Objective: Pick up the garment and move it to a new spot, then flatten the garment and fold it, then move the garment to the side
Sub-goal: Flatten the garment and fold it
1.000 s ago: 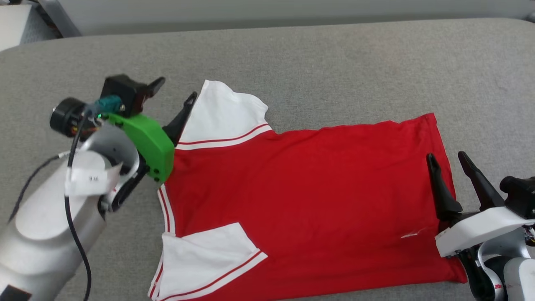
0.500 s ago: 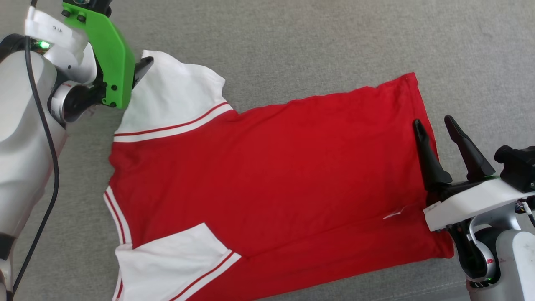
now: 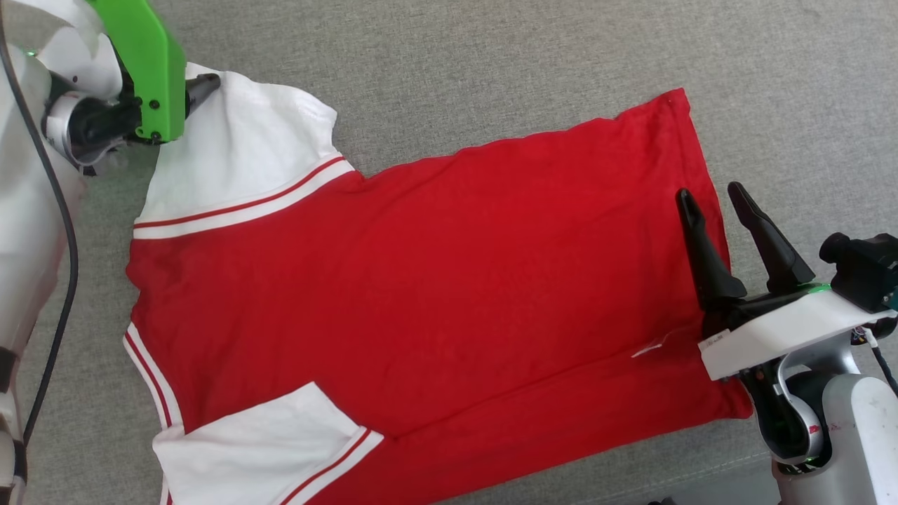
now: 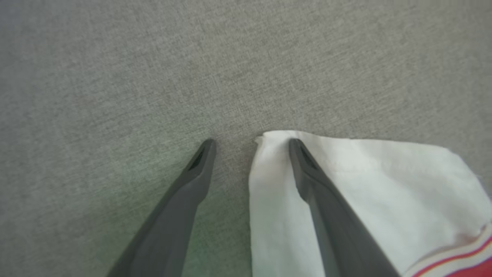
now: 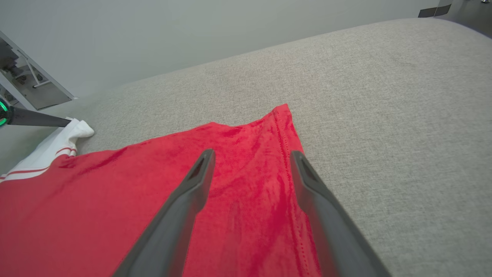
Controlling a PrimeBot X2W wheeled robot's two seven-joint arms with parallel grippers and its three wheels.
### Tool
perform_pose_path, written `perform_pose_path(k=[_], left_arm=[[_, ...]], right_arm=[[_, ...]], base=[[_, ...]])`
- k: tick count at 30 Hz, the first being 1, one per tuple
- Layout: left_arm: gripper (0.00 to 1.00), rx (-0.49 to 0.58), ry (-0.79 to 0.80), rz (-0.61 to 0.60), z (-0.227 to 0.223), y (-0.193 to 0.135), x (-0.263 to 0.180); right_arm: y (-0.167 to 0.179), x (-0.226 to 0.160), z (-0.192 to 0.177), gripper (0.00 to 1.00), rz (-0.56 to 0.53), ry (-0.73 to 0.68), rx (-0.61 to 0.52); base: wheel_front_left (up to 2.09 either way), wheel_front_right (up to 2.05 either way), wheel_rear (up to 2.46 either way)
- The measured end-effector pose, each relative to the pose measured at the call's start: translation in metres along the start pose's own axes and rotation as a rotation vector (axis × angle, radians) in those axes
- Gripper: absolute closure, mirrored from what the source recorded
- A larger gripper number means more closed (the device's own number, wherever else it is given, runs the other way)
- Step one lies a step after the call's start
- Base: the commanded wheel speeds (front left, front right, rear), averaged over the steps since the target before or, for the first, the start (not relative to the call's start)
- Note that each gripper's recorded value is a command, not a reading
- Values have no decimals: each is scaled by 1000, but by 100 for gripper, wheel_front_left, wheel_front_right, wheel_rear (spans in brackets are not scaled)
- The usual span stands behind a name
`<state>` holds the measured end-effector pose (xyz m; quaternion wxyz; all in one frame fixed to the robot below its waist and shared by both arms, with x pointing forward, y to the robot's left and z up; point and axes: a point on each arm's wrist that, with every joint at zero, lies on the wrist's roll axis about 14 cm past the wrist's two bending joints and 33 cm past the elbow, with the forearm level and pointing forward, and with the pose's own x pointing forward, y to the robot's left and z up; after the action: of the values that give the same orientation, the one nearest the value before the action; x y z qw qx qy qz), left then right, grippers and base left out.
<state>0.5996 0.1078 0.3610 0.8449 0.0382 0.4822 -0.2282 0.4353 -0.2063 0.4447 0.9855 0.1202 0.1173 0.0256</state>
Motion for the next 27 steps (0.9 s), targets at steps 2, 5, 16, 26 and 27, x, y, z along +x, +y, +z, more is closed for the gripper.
perform_pose_path(k=[2,5,16,26,27], left_arm=[[100,-31,7,-18,0,-3,0],[100,-42,18,-25,-2,-5,0],[100,-40,-126,-29,17,-16,-25],[100,-4,-313,-81,29,-43,-97],[100,-1,-323,-79,28,-43,-102]], right_arm=[[1,0,0,0,3,1,1],[2,1,0,0,7,0,1],[1,-4,12,0,18,3,-35],[-16,-13,13,0,17,263,-168],[-15,-10,15,0,20,281,-178]], base=[[0,0,0],[0,0,0],[0,0,0],[0,0,0],[0,0,0]])
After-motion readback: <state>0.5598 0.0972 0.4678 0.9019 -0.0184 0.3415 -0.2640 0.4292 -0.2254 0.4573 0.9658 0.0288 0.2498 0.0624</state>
